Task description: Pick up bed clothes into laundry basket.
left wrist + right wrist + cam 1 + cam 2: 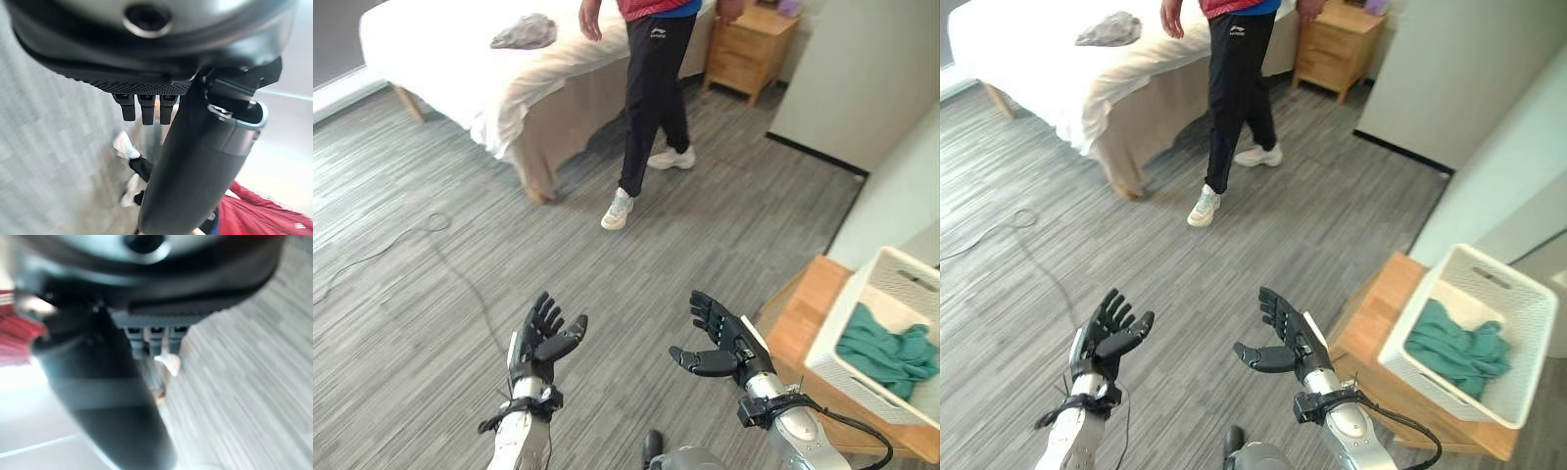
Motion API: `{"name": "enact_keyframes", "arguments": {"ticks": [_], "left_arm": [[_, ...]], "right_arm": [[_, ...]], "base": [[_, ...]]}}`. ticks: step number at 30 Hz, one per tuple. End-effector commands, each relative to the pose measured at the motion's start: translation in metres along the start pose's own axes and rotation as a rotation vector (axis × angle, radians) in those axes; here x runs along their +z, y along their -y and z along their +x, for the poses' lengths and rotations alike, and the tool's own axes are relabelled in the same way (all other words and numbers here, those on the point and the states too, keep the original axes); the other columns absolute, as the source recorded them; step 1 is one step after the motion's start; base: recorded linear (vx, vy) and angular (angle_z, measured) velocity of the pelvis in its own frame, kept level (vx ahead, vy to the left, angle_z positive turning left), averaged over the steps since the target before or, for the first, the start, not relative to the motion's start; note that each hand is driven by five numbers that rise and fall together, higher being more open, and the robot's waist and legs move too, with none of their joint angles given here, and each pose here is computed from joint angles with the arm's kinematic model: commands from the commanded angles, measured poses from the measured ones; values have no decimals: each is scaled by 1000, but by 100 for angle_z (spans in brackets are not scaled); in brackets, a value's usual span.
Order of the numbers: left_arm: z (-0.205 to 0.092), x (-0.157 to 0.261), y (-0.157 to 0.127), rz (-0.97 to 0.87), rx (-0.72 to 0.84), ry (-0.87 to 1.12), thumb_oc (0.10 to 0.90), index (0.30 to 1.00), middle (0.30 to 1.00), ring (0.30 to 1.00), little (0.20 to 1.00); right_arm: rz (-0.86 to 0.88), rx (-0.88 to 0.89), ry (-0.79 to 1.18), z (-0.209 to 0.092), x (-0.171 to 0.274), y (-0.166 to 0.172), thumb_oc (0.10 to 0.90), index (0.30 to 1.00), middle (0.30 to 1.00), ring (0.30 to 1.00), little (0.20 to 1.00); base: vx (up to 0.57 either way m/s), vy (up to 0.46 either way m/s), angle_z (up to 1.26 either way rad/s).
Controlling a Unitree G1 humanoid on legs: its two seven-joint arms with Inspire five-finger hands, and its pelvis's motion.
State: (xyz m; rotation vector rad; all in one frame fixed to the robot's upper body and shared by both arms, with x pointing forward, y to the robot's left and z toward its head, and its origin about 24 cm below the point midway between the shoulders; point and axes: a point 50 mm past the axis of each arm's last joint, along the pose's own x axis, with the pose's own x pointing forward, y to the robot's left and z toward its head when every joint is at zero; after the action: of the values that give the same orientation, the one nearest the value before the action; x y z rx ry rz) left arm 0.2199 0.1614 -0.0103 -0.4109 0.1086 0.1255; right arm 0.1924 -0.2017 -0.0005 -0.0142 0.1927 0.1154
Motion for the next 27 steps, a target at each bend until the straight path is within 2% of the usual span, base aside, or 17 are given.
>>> {"name": "enact_keyframes", "arguments": {"ticks": [1,10,16,19,27], "left_arm": [[6,43,3,92,-98,203,800,900,900,900,900],[6,47,-11,154,-45,218,800,900,900,900,900],[-2,34,-14,86,-35,153,800,900,900,900,900],[-6,35,-15,72,-35,153,800,900,900,900,900],[-8,33,-19,71,-24,141,800,900,900,900,900]], "right_arm": [[44,57,190,14,29,-23,800,900,900,900,900],[63,48,170,12,23,-27,800,900,900,900,900],[24,23,161,9,23,-17,800,900,900,900,900],[85,10,145,7,18,-16,800,900,900,900,900],[112,19,105,-1,9,-16,800,900,900,900,900]], "base": [[-186,167,8],[-71,37,43],[33,-32,-2],[6,-21,1],[-24,-4,-3]]}}
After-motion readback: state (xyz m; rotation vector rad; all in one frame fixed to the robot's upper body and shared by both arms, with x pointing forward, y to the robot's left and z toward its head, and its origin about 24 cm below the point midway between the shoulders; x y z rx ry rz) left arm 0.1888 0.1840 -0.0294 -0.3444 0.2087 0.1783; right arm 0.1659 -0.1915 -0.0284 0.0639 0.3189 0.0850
